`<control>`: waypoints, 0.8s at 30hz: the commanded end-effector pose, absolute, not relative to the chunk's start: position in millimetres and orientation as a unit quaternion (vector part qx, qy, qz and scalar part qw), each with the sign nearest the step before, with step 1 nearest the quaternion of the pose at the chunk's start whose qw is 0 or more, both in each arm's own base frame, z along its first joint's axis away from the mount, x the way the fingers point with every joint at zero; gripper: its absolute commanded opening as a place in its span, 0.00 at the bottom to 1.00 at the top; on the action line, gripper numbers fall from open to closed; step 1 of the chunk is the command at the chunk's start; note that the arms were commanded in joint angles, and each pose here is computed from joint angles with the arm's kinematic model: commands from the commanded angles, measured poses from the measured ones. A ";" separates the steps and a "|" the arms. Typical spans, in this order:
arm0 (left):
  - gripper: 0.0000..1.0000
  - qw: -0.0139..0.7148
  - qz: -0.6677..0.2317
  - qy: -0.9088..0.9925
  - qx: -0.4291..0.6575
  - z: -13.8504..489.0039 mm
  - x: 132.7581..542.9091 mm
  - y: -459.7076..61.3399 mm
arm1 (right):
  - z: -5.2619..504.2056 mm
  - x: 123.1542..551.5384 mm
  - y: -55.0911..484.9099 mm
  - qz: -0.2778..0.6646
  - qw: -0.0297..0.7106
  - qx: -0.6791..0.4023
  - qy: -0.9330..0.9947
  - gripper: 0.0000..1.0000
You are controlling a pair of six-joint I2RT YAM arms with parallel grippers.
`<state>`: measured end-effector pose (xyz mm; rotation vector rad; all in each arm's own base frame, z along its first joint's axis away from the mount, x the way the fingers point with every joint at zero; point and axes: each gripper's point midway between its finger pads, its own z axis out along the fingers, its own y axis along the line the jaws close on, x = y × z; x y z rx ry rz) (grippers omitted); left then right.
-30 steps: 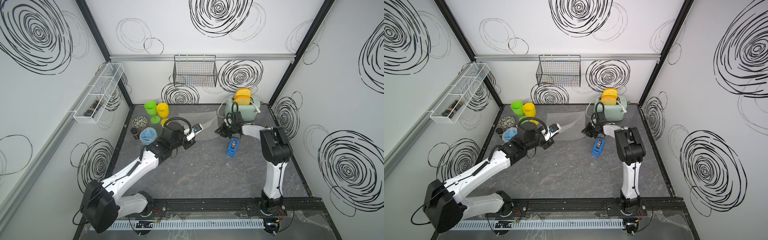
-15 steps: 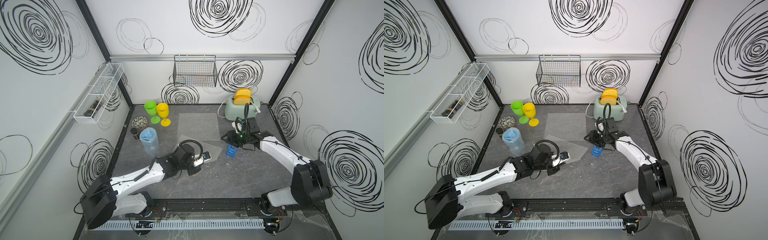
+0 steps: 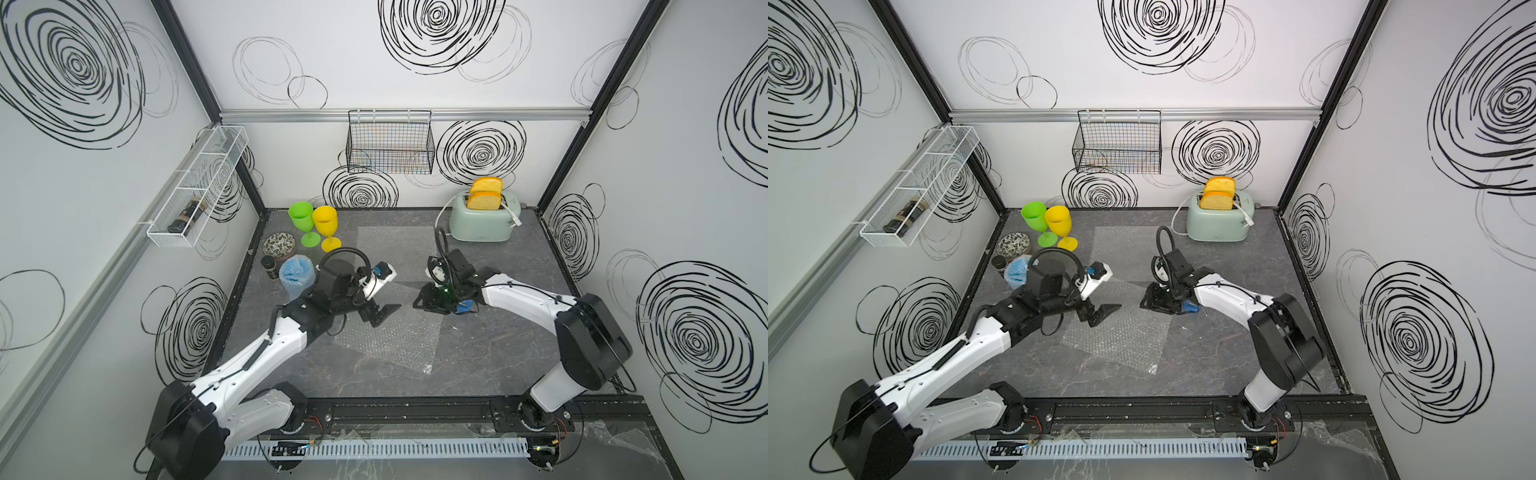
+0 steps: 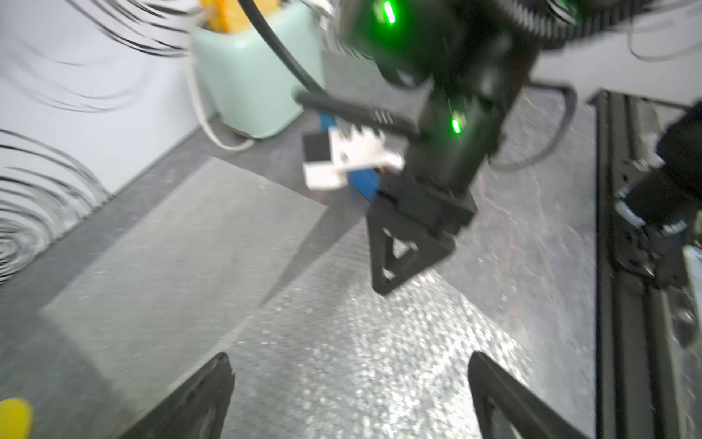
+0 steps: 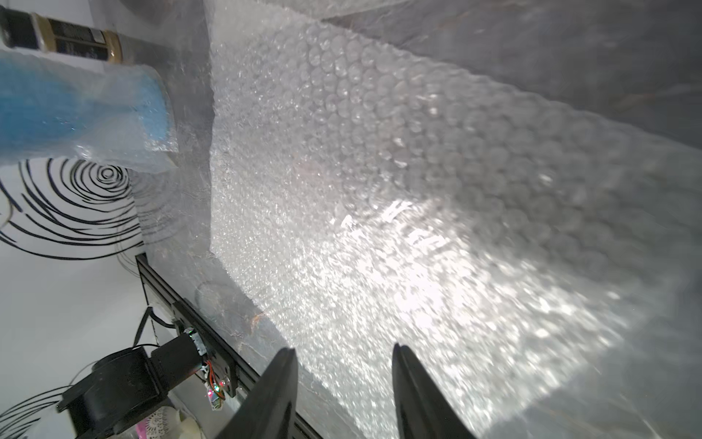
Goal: Wrap wine glasses in bubble wrap
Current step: Place the bubble wrap at the center of the board, then pick up the wine glass at the center of the board.
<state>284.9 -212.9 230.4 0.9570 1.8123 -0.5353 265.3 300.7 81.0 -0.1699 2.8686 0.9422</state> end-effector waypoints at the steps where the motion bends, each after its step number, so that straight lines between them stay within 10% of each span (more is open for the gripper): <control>1: 0.98 0.549 -0.199 0.750 0.311 272.9 321.2 -171.0 | 69.9 261.1 331.2 0.296 0.055 -0.104 0.948 0.46; 24: 0.98 0.480 0.052 0.830 0.278 272.1 484.2 -80.5 | 28.8 169.0 289.9 0.219 -0.027 -0.316 0.923 0.44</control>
